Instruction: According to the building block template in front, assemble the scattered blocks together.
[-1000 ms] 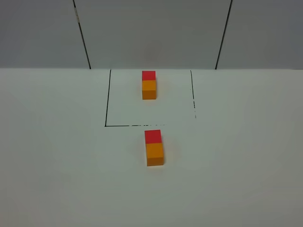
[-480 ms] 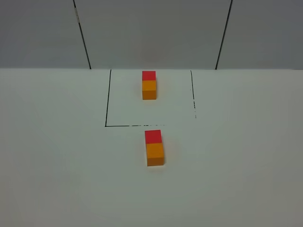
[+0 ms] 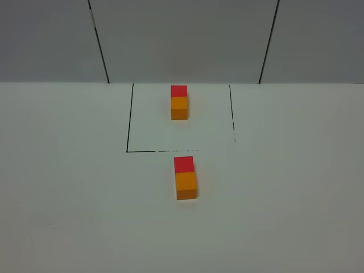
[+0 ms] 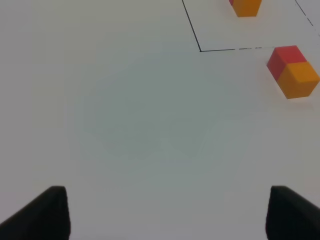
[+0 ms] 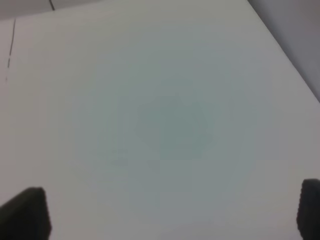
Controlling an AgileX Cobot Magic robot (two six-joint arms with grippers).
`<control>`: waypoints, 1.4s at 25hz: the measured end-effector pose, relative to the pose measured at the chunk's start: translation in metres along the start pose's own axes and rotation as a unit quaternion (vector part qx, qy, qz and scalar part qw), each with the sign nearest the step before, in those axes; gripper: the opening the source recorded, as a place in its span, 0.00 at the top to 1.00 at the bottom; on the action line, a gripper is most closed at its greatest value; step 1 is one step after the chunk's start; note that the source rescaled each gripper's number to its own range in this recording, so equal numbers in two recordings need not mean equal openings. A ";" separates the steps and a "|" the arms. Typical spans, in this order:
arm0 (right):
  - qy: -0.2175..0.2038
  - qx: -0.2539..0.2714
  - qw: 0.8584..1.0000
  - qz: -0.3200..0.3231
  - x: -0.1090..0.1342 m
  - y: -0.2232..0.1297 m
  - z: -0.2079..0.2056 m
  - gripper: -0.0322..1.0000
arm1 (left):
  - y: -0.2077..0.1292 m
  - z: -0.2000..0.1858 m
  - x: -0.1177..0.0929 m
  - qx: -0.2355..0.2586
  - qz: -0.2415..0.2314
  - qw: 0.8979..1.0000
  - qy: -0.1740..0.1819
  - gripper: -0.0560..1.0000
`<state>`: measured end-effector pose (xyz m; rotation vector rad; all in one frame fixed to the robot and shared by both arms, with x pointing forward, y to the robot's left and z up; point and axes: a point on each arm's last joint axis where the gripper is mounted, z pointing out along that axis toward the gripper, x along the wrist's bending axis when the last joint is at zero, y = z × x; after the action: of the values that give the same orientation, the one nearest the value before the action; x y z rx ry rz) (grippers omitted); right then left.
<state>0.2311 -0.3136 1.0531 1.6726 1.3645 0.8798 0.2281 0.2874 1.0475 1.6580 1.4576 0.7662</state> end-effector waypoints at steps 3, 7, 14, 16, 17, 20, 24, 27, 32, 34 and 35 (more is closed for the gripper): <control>0.011 0.002 1.000 -0.008 0.002 0.000 0.000 0.01 | 0.000 0.000 0.000 0.000 0.000 1.000 0.000 0.31; 0.018 0.003 1.000 -0.014 0.003 -0.001 0.000 0.03 | 0.000 0.000 0.000 0.000 0.000 1.000 0.000 0.31; 0.015 0.002 1.000 -0.010 0.003 -0.001 0.000 0.05 | 0.000 0.000 0.000 0.000 0.000 1.000 0.000 0.31; 0.010 0.002 1.000 -0.008 0.003 -0.001 0.000 0.05 | 0.000 0.000 0.000 0.000 0.000 1.000 0.000 0.31; 0.008 0.002 1.000 -0.007 0.003 -0.001 0.000 0.05 | 0.000 0.000 0.000 0.000 0.000 1.000 0.000 0.31; 0.008 0.002 1.000 -0.006 0.003 -0.001 0.000 0.06 | 0.000 0.000 0.000 0.000 0.000 1.000 0.000 0.31; 0.008 0.001 1.000 -0.006 0.003 -0.001 0.000 0.06 | 0.000 0.000 0.000 0.000 0.000 1.000 0.000 0.31; 0.009 0.001 1.000 -0.007 0.004 0.000 0.000 0.06 | 0.000 0.000 0.000 0.000 0.000 1.000 0.000 0.31; 0.009 0.001 1.000 -0.007 0.004 0.000 0.000 0.07 | 0.000 0.000 0.000 0.000 0.000 1.000 0.000 0.31; 0.009 0.001 1.000 -0.007 0.004 0.000 0.000 0.07 | 0.000 0.000 0.000 0.000 0.000 1.000 0.000 0.31; 0.009 0.001 1.000 -0.007 0.004 0.000 0.000 0.07 | 0.000 0.000 0.000 0.000 0.000 1.000 0.000 0.31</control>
<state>0.2315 -0.3100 1.0529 1.6578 1.3880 0.8876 0.2281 0.2874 1.0475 1.6580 1.4576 0.7662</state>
